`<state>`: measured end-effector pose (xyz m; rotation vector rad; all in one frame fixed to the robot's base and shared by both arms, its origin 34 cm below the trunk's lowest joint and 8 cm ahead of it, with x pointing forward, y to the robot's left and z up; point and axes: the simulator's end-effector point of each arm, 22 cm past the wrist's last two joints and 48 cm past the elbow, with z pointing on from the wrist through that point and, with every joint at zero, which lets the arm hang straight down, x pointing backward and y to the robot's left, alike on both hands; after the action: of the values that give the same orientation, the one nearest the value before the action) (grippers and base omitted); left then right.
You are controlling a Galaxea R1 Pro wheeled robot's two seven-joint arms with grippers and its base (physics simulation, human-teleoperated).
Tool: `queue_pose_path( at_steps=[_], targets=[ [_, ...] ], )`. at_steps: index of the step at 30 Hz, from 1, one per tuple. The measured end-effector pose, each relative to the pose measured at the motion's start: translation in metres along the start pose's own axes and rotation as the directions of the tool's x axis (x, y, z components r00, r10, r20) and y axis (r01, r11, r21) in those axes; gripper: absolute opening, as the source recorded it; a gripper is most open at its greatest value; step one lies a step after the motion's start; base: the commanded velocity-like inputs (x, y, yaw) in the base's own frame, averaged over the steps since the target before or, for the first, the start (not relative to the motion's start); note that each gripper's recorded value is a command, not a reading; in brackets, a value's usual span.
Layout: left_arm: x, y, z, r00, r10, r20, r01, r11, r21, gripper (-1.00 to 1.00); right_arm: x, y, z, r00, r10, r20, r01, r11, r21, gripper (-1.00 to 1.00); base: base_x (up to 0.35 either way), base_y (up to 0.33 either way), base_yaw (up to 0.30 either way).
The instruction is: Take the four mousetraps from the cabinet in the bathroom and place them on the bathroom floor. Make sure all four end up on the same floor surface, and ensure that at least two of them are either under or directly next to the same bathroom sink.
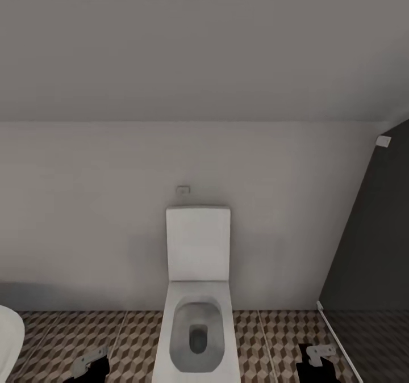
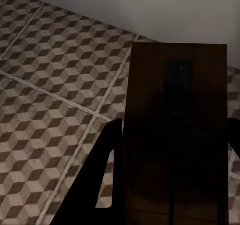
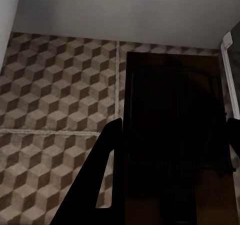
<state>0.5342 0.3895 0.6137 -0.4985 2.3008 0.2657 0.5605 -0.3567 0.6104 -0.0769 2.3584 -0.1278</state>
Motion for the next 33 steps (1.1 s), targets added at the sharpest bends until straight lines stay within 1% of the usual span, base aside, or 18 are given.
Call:
queue_pose_path(
  at_steps=[33],
  targets=[
    [0.040,-0.003,0.037,1.000,0.000,0.001,0.000,1.000,0.002,-1.00,0.038,0.006,0.038,1.000,0.000,0.001,0.000,1.000,0.001,-1.00,0.000,0.000,0.000]
  ],
)
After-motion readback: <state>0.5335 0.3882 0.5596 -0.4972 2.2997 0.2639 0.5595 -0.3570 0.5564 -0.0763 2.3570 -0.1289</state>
